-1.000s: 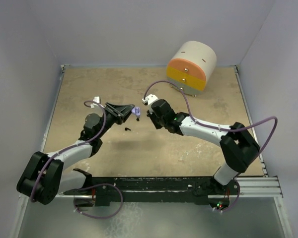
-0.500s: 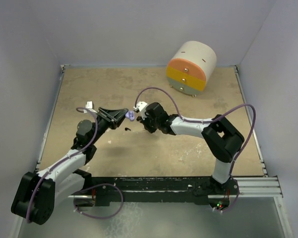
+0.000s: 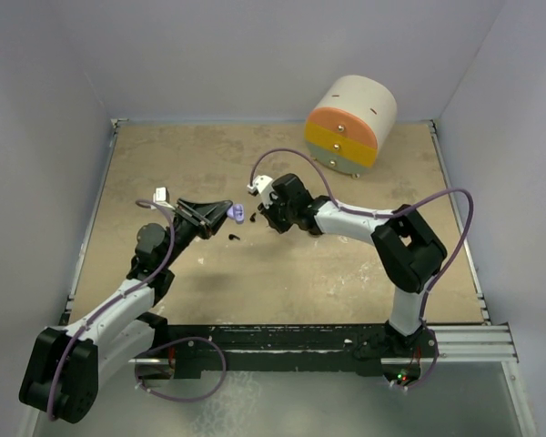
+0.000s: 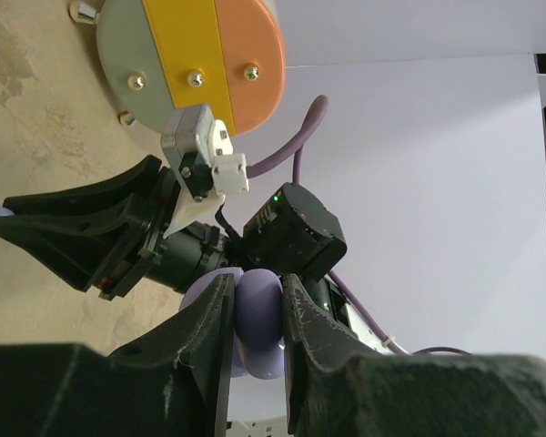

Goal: Insert the wireless bluetooth earbuds into the charging case
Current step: Place the earbud at the center of the board.

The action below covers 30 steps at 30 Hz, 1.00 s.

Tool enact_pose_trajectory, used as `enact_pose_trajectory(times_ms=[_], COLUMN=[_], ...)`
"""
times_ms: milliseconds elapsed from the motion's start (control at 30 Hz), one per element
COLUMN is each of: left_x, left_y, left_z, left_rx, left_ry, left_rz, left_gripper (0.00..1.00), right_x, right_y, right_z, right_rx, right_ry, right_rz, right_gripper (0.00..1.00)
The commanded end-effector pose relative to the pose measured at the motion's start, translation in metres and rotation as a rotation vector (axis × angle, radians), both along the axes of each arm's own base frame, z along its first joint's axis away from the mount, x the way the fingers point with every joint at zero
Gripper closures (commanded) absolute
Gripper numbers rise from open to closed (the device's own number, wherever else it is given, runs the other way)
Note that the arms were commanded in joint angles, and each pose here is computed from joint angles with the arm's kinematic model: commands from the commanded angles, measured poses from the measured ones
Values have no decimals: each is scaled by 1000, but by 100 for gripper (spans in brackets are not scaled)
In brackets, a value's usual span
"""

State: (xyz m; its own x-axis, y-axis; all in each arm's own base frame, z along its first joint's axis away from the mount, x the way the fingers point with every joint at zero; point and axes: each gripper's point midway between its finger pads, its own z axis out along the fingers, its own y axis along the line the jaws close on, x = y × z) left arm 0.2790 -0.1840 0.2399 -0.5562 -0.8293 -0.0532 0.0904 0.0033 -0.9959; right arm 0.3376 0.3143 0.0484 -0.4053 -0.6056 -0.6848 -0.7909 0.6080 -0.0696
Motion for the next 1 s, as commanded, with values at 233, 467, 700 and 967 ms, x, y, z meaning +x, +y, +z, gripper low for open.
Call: enact_pose_trajectory(times_ms=[233,467,700,967], left_x=[-5,-2,3,8], left_y=[2,3,2,0], left_z=[22,26,23,17], left_rx=[-42,-28,-6,8], left_ry=[-64,-68,-58,-45], left_rz=[-10,1,4,7], left_gripper=[100,100,100,100], right_x=[30,54,29,7], right_y=[-11,-18,-44,-25], right_z=[35,72,60,43], right_rx=[41,178,144,236], right_ry=[-46,-68,-8,85], right_rz=[-51,-390,-510,-401], right_gripper=[52,47,48,44])
